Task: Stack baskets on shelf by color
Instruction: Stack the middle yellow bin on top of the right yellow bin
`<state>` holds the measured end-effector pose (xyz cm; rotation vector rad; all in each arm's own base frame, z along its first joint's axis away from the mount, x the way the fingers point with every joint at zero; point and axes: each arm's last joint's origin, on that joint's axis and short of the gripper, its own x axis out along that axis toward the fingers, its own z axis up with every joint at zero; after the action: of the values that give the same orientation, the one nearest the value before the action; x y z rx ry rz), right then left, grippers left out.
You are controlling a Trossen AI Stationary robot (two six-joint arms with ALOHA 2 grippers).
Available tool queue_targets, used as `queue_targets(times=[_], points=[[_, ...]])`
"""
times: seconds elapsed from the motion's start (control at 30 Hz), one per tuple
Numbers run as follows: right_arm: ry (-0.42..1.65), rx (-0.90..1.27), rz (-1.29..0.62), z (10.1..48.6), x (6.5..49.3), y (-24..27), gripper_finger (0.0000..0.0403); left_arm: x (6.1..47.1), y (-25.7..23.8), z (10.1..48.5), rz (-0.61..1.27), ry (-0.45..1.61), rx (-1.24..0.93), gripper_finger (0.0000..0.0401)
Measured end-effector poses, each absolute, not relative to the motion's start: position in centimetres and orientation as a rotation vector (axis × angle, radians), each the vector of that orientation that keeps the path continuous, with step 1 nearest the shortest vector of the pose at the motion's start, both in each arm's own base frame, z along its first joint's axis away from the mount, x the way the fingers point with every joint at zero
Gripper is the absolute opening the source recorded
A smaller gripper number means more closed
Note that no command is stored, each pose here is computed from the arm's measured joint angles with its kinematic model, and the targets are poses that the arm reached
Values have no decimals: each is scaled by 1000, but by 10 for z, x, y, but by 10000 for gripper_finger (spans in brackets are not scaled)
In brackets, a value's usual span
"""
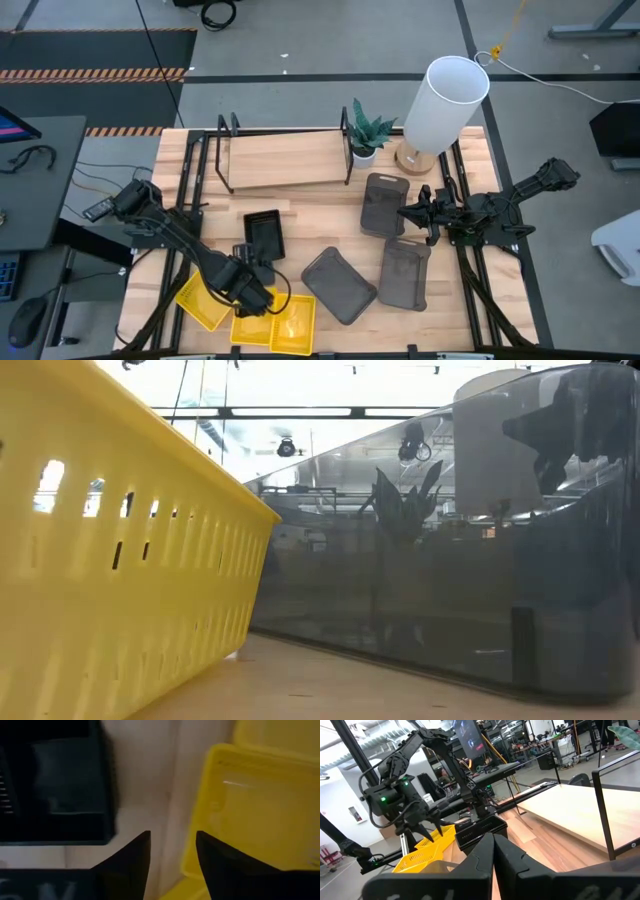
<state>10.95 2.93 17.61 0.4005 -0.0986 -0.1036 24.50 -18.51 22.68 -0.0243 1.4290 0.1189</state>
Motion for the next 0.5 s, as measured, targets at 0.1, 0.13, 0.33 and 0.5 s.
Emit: queue_targets(times=[0.1,0.13,0.33,0.5], points=[[-99,400,-103,176,110,29,15,248,-189,228,67,1420,-84,149],[-99,400,-104,176,110,29,15,249,-190,228,62,1415,-89,146],[-99,401,-104,176,110,29,15,256,-188,220,102,1412,-90,134],[-99,401,-104,176,110,29,15,262,-192,209,82,1423,-58,130]])
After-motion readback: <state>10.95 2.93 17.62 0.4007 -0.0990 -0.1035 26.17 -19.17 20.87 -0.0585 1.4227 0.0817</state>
